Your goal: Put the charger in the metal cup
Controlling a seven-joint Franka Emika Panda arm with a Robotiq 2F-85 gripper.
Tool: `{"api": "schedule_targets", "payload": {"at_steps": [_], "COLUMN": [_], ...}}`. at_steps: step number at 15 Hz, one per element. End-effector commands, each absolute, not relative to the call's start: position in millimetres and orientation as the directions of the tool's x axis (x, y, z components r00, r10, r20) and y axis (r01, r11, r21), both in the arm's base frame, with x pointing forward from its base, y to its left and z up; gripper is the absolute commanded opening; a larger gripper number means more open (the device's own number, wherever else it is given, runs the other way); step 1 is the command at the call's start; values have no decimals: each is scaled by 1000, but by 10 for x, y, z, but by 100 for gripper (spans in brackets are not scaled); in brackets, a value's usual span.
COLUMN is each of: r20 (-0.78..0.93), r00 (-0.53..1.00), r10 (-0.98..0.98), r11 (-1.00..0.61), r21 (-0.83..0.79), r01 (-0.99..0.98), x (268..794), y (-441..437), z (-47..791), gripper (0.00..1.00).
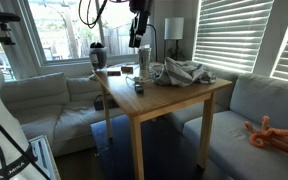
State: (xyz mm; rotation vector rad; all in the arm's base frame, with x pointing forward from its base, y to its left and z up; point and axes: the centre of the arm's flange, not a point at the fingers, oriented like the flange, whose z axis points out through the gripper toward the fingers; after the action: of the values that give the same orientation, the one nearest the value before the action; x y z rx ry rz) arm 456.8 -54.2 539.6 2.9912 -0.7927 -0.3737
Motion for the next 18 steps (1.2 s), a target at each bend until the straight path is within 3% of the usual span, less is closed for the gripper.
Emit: {"api": "schedule_targets", "payload": {"at_steps": [1, 2, 8, 18], "r20": [-104, -171, -127, -44], "r00": [784, 809, 793, 765], "r10": [-611, -563, -596, -643], "r11": [-791, -826, -803, -764], "r21": [115, 99, 103, -45], "r01": [-601, -554, -587, -644], "x": [4454, 4604, 4625, 4788], "y": [-195, -384, -213, -104], "z": [5234, 5318, 5176, 4684], "gripper": [100, 100, 100, 100]}}
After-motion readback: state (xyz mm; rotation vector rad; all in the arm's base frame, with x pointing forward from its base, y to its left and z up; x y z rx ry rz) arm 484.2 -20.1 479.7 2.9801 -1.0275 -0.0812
